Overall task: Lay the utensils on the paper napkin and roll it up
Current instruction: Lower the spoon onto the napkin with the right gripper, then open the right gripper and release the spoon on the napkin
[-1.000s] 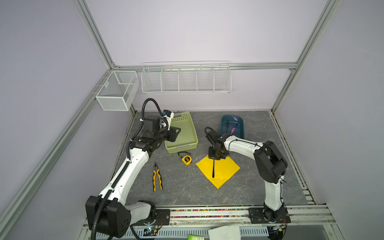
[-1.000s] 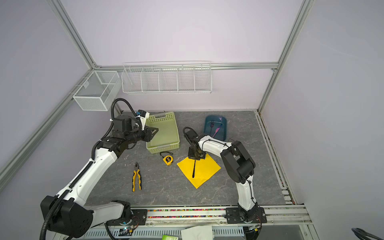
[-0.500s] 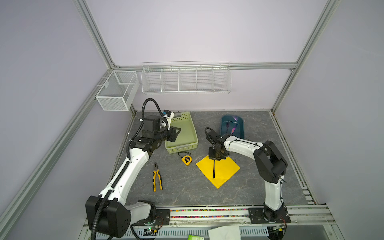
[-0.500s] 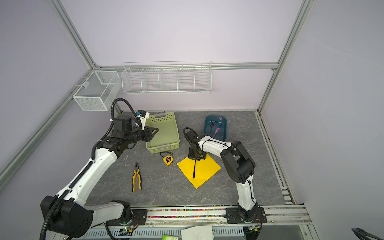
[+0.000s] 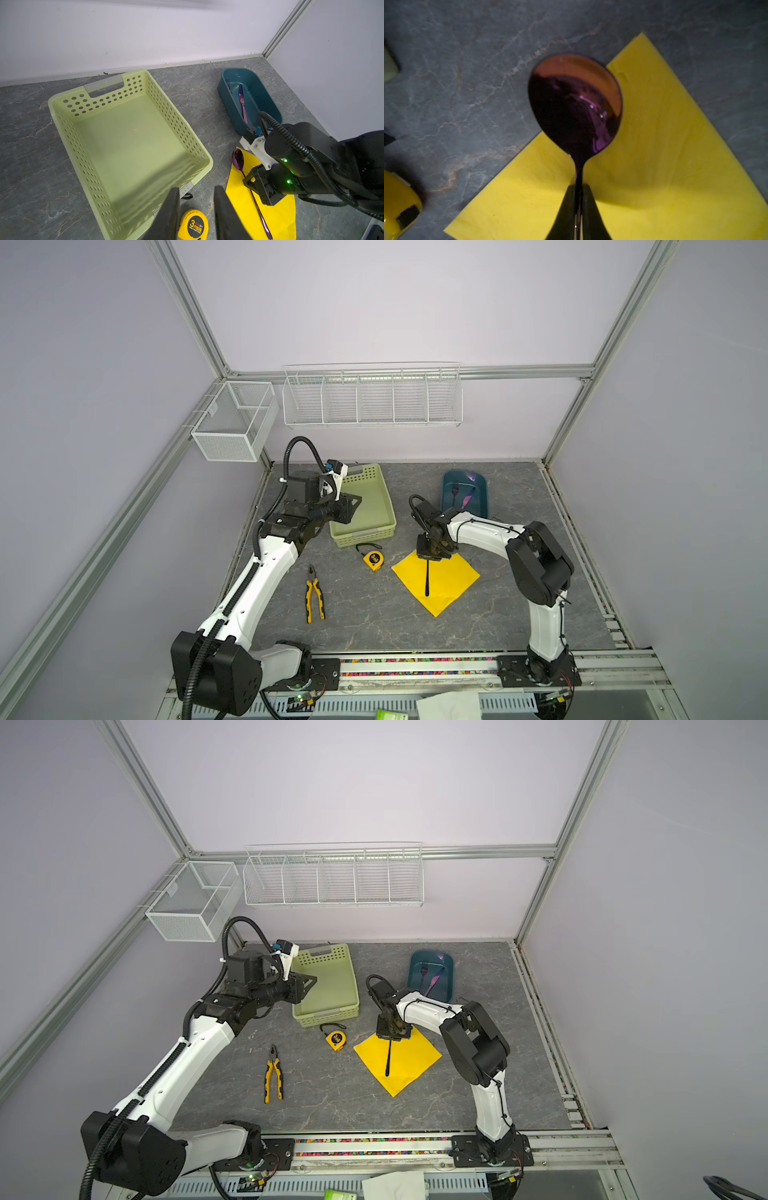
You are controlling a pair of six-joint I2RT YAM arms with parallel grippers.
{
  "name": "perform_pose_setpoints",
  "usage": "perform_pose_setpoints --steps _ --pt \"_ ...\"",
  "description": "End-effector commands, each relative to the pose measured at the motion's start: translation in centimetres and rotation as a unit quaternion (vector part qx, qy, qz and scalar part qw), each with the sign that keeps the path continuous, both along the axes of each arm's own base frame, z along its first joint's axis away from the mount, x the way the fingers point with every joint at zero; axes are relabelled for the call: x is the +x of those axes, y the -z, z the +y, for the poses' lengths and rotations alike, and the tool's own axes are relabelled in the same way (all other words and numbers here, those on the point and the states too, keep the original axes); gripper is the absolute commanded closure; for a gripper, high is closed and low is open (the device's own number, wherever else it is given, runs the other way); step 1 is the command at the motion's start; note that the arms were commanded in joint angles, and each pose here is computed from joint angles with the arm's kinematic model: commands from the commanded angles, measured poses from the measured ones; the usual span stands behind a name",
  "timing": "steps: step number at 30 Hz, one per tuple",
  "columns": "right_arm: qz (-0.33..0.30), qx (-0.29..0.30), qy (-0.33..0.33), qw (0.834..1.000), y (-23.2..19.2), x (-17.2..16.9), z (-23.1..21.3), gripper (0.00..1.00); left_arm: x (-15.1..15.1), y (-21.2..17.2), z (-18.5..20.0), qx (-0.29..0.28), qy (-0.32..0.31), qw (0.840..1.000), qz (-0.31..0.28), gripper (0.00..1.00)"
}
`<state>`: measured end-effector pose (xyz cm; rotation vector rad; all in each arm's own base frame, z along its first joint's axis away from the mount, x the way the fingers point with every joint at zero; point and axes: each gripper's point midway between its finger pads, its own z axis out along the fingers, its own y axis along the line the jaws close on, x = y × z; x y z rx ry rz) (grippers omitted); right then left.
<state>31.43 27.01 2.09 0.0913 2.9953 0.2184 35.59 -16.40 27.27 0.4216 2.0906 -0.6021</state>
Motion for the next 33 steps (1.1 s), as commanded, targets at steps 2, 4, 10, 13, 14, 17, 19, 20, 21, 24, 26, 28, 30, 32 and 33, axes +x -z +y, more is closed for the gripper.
perform_pose_setpoints --steps 2,4,10,13,14,17,19,20,21,24,26,28,30,32,33 --pt "0.008 -0.010 -0.004 1.000 0.99 -0.43 -0.14 0.90 -0.11 -0.16 0.25 0.004 0.000 1.000 -0.006 0.70" --pt "0.006 -0.007 -0.006 1.000 0.70 -0.37 0.02 0.90 -0.12 -0.17 0.25 0.005 0.000 1.000 -0.006 0.70" --pt "0.003 -0.008 -0.010 1.000 0.32 -0.20 0.07 0.91 -0.14 -0.09 0.17 0.004 0.002 1.000 -0.004 0.70" --pt "0.005 -0.007 -0.011 1.000 0.51 -0.21 0.17 0.92 -0.12 0.02 0.14 0.004 0.003 1.000 -0.003 0.70" --pt "0.005 -0.006 -0.012 1.000 0.52 -0.21 0.21 0.92 -0.12 0.03 0.13 0.004 0.003 1.000 -0.002 0.70" --pt "0.004 -0.005 -0.012 1.000 0.43 -0.12 0.26 0.92 -0.13 0.04 0.11 0.003 0.004 1.000 -0.002 0.70" --pt "0.003 -0.004 -0.014 1.000 0.37 -0.06 0.31 0.92 -0.11 0.08 0.13 0.004 0.004 1.000 -0.002 0.70" --pt "0.002 -0.005 -0.015 1.000 0.34 -0.02 0.35 0.92 -0.11 0.05 0.10 0.003 0.004 1.000 -0.002 0.70" --pt "0.002 -0.004 -0.015 1.000 0.35 0.01 0.41 0.93 -0.10 0.02 0.09 0.003 0.004 1.000 -0.002 0.70" --pt "0.004 -0.006 -0.017 1.000 0.48 0.10 0.49 0.93 -0.12 -0.03 0.08 0.003 0.004 1.000 -0.003 0.70" --pt "0.008 -0.006 -0.019 1.000 0.65 0.05 0.57 0.91 -0.09 0.05 0.08 0.003 0.004 1.000 -0.002 0.70" --pt "0.009 -0.005 -0.019 1.000 0.68 0.05 0.67 0.89 -0.09 0.04 0.06 0.003 0.005 1.000 -0.002 0.70" --pt "0.013 -0.006 -0.019 1.000 0.86 -0.07 0.64 0.87 -0.08 0.03 0.08 0.003 0.005 1.000 -0.002 0.70" --pt "0.015 -0.007 -0.019 1.000 0.90 -0.13 0.57 0.85 -0.10 0.04 0.05 0.002 0.005 1.000 -0.002 0.70" --pt "0.015 -0.008 -0.019 1.000 0.88 -0.13 0.49 0.85 -0.13 0.04 0.03 0.002 0.006 1.000 -0.001 0.70"
